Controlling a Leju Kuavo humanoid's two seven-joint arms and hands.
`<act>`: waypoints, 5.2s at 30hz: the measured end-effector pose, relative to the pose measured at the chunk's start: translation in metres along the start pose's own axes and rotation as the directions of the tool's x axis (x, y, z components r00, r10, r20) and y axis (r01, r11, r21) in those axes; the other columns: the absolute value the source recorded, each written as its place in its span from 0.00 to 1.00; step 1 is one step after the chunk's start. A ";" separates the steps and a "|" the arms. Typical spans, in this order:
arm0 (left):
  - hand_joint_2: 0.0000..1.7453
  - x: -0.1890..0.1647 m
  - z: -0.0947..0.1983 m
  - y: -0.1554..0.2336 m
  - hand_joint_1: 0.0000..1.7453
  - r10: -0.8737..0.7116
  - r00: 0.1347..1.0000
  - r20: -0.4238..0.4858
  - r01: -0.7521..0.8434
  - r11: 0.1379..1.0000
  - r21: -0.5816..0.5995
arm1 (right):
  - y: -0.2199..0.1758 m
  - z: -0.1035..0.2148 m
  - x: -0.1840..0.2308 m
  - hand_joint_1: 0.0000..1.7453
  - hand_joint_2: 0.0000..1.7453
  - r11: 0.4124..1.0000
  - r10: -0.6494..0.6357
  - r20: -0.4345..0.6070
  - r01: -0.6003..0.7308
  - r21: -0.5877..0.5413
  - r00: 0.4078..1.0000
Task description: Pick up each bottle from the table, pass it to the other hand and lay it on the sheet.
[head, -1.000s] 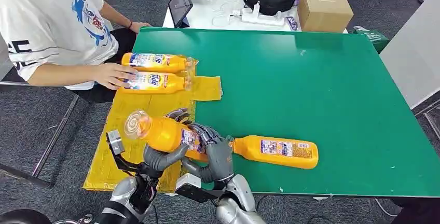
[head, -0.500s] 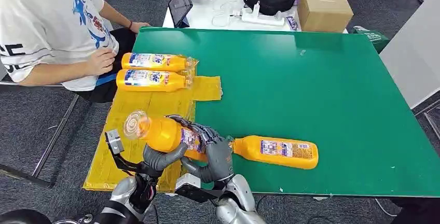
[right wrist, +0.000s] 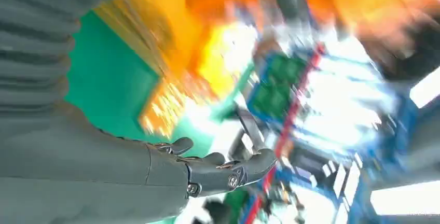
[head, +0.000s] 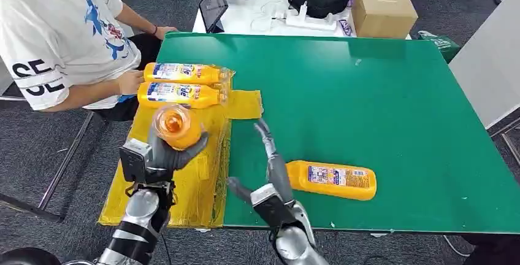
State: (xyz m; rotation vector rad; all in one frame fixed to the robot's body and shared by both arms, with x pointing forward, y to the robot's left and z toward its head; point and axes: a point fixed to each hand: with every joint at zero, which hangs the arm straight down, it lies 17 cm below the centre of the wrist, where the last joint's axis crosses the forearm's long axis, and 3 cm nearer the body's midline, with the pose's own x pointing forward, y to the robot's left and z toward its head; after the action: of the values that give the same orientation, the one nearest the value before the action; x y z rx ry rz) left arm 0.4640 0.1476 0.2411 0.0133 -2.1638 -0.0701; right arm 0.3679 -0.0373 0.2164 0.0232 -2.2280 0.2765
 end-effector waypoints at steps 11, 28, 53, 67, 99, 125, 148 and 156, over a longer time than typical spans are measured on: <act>1.00 0.018 -0.030 0.045 1.00 -0.338 0.937 0.086 0.323 0.934 0.152 | -0.067 -0.017 0.054 0.00 0.00 0.982 0.038 0.151 -0.010 -0.187 0.988; 1.00 -0.131 -0.015 0.007 1.00 -0.909 0.364 0.205 0.881 0.264 -0.393 | -0.127 -0.023 0.093 0.00 0.00 0.916 0.123 0.232 -0.020 -0.400 0.965; 0.00 -0.217 0.045 0.048 0.00 -0.888 0.442 0.129 0.601 0.186 -0.777 | -0.110 -0.023 0.058 0.00 0.00 0.946 0.031 0.161 0.023 -0.322 0.987; 0.00 -0.210 0.061 0.038 0.00 -0.759 0.649 -0.059 0.432 0.431 -0.792 | -0.096 -0.026 0.035 0.00 0.00 0.962 -0.003 0.113 0.033 -0.272 0.994; 1.00 -0.010 0.037 0.111 0.00 -0.315 0.949 -0.029 0.308 0.900 0.307 | -0.115 0.078 -0.140 0.00 1.00 0.706 0.690 -0.298 -0.525 0.475 0.659; 1.00 -0.049 0.051 0.072 0.00 -0.228 0.966 -0.121 0.248 0.948 0.199 | -0.193 0.110 -0.195 0.00 1.00 0.606 0.775 -0.369 -0.438 0.663 0.514; 1.00 -0.078 0.044 0.053 0.00 -0.107 0.974 -0.202 0.142 0.975 0.171 | -0.223 0.127 -0.244 0.96 1.00 0.545 0.806 -0.412 -0.260 0.797 0.425; 1.00 -0.087 0.044 0.049 0.00 -0.084 0.971 -0.226 0.123 0.978 0.167 | -0.236 0.134 -0.246 1.00 1.00 0.501 0.830 -0.388 -0.228 0.835 0.401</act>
State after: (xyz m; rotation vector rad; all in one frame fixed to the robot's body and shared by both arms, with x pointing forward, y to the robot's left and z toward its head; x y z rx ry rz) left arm 0.4766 0.2019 0.1474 0.2285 -1.9426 0.0643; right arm 0.4442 -0.3146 -0.0104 -0.4460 -1.0348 1.2631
